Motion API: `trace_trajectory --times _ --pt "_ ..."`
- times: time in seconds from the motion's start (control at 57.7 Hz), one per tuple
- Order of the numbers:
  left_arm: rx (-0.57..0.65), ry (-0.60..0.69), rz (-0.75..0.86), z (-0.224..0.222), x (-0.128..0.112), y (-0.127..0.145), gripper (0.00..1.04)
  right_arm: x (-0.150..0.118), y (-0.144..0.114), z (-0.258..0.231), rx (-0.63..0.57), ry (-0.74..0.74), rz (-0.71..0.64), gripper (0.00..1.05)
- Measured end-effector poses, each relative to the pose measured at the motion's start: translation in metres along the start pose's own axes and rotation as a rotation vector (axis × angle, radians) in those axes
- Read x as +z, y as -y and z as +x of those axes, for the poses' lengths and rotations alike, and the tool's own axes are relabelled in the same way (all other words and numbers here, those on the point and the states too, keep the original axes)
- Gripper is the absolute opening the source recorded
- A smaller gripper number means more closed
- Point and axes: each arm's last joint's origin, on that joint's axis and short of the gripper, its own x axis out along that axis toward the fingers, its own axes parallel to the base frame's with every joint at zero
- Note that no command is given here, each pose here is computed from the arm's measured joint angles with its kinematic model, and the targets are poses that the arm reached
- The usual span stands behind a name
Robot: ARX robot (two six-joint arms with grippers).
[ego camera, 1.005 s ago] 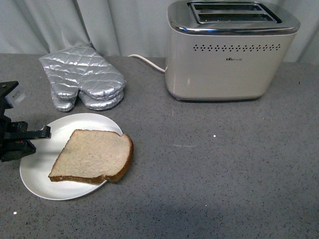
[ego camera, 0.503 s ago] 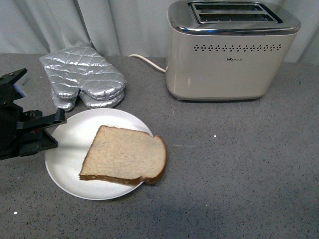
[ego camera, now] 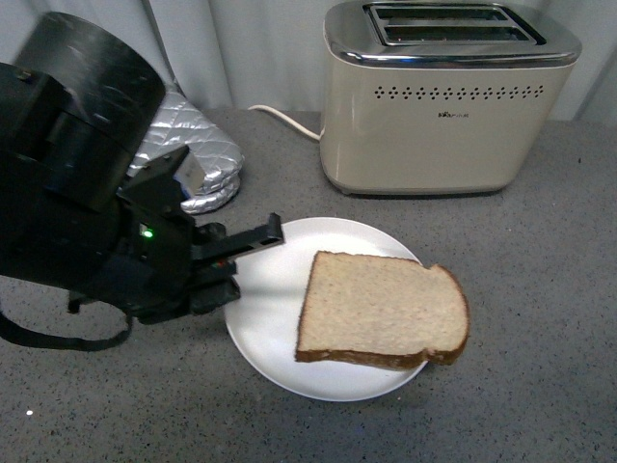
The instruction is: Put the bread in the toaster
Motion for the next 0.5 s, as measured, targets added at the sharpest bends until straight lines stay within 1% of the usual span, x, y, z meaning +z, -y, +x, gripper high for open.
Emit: trace_trajectory --times 0.277,0.381,0.503 --pt "-0.025 -0.041 -0.035 0.035 -0.015 0.042 0.03 0.0 0.0 0.0 0.0 0.0 0.0 0.95" --pt "-0.029 -0.043 -0.053 0.044 -0.014 0.048 0.03 0.0 0.0 0.0 0.0 0.0 0.0 0.95" --pt "-0.029 -0.04 -0.07 0.047 -0.012 0.049 0.03 0.0 0.0 0.0 0.0 0.0 0.0 0.95"
